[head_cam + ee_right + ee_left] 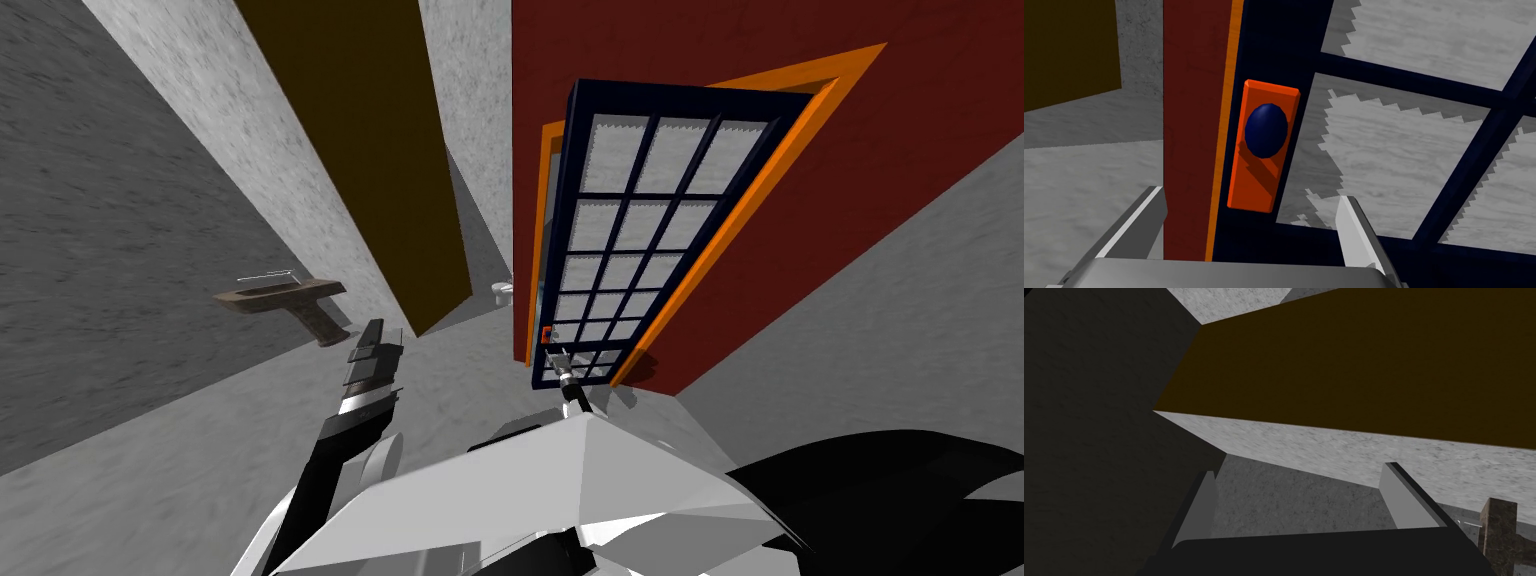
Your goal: Pull the door open
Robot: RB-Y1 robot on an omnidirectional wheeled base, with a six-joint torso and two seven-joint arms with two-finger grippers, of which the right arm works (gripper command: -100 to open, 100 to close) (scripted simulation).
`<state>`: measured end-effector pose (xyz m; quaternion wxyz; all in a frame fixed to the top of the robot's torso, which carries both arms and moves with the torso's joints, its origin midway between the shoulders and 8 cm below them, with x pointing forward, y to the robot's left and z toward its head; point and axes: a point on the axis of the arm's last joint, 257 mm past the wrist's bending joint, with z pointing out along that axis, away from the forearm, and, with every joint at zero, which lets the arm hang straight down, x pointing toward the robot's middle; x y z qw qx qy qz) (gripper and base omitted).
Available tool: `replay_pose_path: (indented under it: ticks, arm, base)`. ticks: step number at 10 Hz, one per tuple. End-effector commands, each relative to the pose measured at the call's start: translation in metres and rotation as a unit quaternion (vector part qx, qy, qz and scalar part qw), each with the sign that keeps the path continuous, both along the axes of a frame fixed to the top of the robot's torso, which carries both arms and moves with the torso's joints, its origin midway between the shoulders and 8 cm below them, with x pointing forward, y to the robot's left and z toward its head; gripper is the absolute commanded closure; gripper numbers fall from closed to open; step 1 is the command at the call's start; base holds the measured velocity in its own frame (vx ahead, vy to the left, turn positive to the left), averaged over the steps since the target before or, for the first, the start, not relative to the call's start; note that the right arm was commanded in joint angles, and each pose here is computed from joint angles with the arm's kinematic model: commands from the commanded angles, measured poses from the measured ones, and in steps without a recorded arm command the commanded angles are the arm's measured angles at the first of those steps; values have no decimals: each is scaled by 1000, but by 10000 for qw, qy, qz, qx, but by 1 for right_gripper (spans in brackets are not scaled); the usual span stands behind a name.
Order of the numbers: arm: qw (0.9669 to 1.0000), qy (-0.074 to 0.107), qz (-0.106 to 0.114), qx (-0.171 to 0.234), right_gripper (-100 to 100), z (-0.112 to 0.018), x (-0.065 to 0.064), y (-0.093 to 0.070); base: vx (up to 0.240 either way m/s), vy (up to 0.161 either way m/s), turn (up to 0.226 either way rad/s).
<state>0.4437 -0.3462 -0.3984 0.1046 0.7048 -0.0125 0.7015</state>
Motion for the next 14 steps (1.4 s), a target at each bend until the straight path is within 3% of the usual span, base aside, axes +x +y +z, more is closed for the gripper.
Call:
replay_pose_path:
  ticks: [1, 5, 6, 7, 9, 11, 12, 13, 14]
  arm:
    - [9999, -20, -7, 163, -100, 0, 0, 0]
    - [9979, -80, -35, 646, -100, -2, 1, 2]
    - [9983, -70, -31, 569, -100, -1, 1, 2]
    - [9981, -74, -121, 594, -100, -2, -6, -14]
    - [9981, -75, -148, 594, -100, -3, -8, -19]
    - [9978, -85, -295, 595, -100, -3, -18, -45]
    - [9976, -91, -351, 594, -100, -3, -23, -54]
    - [9976, -91, -351, 594, -100, -3, -23, -54]
    - [9973, -101, -434, 591, -100, -2, -29, -69]
  base:
    - [-40, -26, 18]
    - [-33, -16, 32]
    - [-13, -5, 6]
    - [104, 32, 135]
    - [163, 23, 58]
    - [184, 19, 135]
    - [209, -14, 123]
    - [136, -28, 22]
    - [161, -24, 102]
